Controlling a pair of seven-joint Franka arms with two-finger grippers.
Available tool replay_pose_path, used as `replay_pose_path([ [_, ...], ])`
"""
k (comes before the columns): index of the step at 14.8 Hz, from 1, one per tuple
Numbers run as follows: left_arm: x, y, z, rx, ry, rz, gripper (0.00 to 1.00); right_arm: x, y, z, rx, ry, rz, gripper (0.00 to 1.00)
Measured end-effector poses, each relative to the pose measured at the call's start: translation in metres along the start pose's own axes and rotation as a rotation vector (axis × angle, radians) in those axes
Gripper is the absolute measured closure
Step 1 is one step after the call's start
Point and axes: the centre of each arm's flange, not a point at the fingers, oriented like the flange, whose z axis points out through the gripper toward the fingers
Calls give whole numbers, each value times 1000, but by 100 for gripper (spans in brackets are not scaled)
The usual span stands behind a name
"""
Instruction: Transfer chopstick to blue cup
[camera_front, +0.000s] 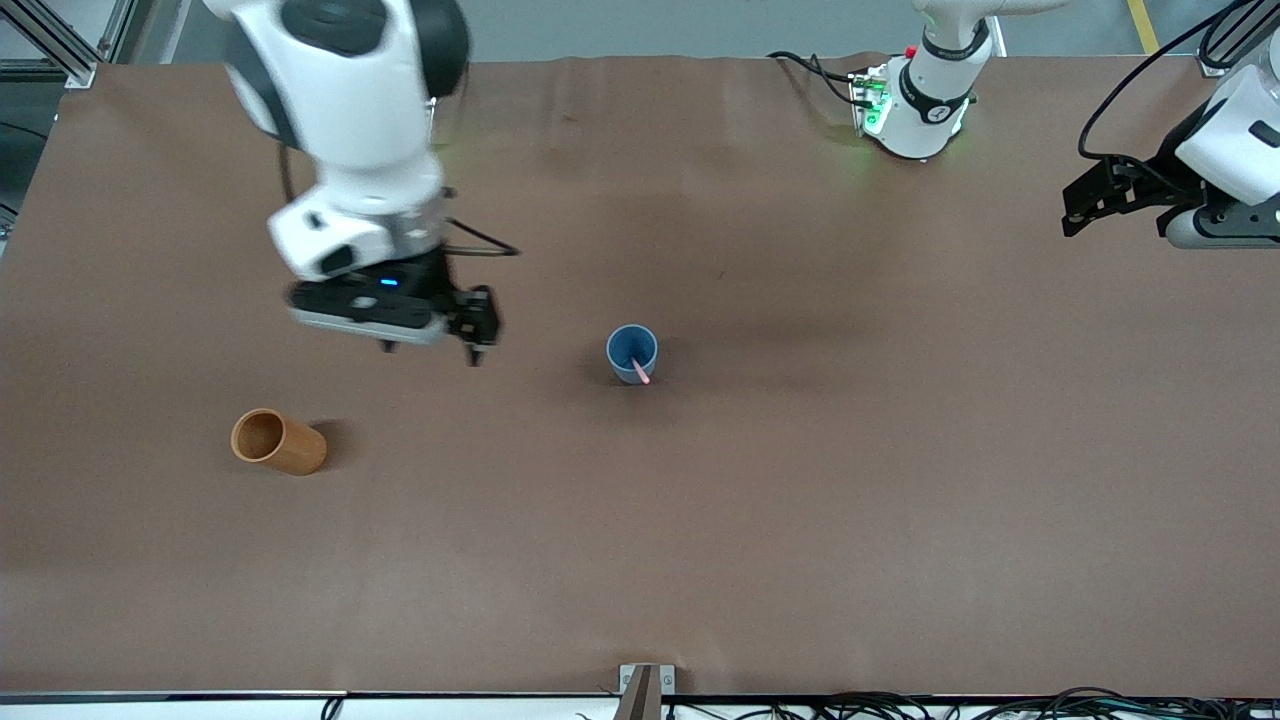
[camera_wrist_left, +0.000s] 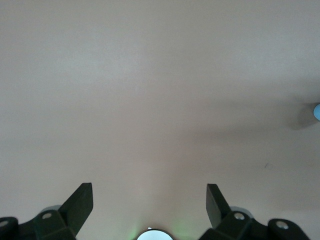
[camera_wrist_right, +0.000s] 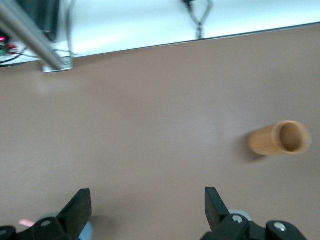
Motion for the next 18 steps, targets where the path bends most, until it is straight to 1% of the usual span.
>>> replay_pose_path([
  [3,0,-2,0,0,0,-3,0,29,98,-26,9,-96,17,0],
  [5,0,-3,0,0,0,-5,0,40,160,-37,6,-142,0,0],
  [8,-1,-3,1,0,-8,-6,0,51,254,-45,40,-201,-9,0],
  [10,-1,-3,1,0,-10,-6,0,49,303,-53,54,-232,-27,0],
  [12,-1,-4,1,0,-10,-7,0,40,327,-65,54,-261,-35,0],
  [16,-1,-4,0,0,-8,-7,0,30,335,-99,54,-282,-39,0],
  [18,-1,-4,-3,0,-2,-7,0,27,336,-112,55,-282,-42,0],
])
